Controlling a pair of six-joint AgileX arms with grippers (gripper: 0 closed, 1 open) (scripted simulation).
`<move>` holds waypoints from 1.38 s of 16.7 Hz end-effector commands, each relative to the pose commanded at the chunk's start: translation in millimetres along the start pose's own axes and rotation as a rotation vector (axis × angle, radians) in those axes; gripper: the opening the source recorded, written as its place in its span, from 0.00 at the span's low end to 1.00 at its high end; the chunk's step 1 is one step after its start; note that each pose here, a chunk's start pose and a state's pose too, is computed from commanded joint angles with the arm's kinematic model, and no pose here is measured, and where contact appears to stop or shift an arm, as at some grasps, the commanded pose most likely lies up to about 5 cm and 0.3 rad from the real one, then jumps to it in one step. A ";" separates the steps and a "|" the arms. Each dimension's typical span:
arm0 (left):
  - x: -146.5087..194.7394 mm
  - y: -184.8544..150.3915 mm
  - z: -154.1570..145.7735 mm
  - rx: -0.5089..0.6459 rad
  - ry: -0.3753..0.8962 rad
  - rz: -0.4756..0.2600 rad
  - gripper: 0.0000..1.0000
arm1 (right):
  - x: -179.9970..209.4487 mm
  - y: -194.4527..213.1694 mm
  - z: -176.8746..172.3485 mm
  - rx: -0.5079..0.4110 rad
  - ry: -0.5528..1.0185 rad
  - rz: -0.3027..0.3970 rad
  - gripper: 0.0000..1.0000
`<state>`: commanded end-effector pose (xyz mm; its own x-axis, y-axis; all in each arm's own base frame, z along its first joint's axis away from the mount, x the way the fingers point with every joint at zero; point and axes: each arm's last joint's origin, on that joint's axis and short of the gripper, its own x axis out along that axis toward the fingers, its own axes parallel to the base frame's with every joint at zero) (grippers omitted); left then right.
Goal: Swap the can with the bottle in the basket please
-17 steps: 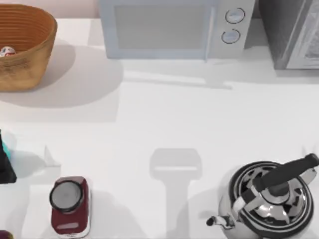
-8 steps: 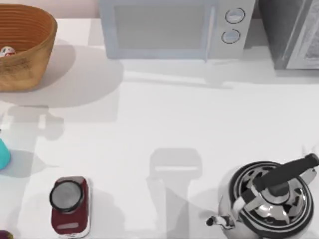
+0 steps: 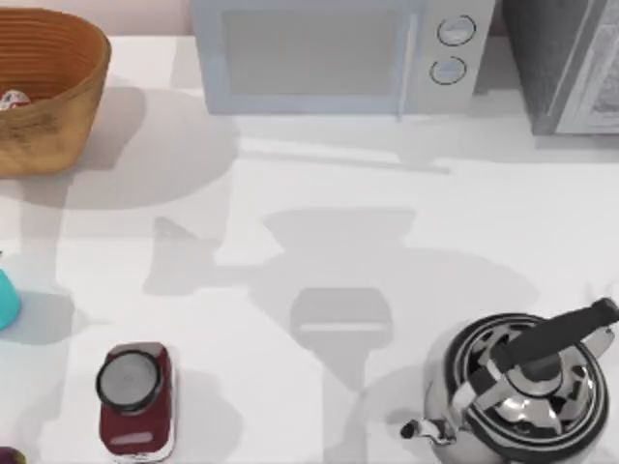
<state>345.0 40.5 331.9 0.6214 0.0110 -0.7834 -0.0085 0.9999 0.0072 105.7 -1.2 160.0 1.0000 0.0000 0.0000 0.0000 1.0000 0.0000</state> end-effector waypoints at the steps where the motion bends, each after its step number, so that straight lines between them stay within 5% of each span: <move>1: 16.5 3.6 13.2 0.000 0.045 -0.005 1.00 | 0.0 0.0 0.0 0.000 0.000 0.000 1.00; 6: 108.2 19.3 49.3 -0.002 0.256 -0.031 1.00 | 0.0 0.0 0.0 0.000 0.000 0.000 1.00; 12: 193.3 28.4 46.4 0.000 0.427 -0.059 1.00 | 0.0 0.0 0.0 0.000 0.000 0.000 1.00; 23: 218.9 27.3 39.0 0.003 0.468 -0.066 1.00 | 0.0 0.0 0.0 0.000 0.000 0.000 1.00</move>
<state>511.3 70.4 184.9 0.2008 -0.0545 -0.9781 0.0218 0.9985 -0.0512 105.7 -1.2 160.0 1.0000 0.0000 0.0000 0.0000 1.0000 0.0000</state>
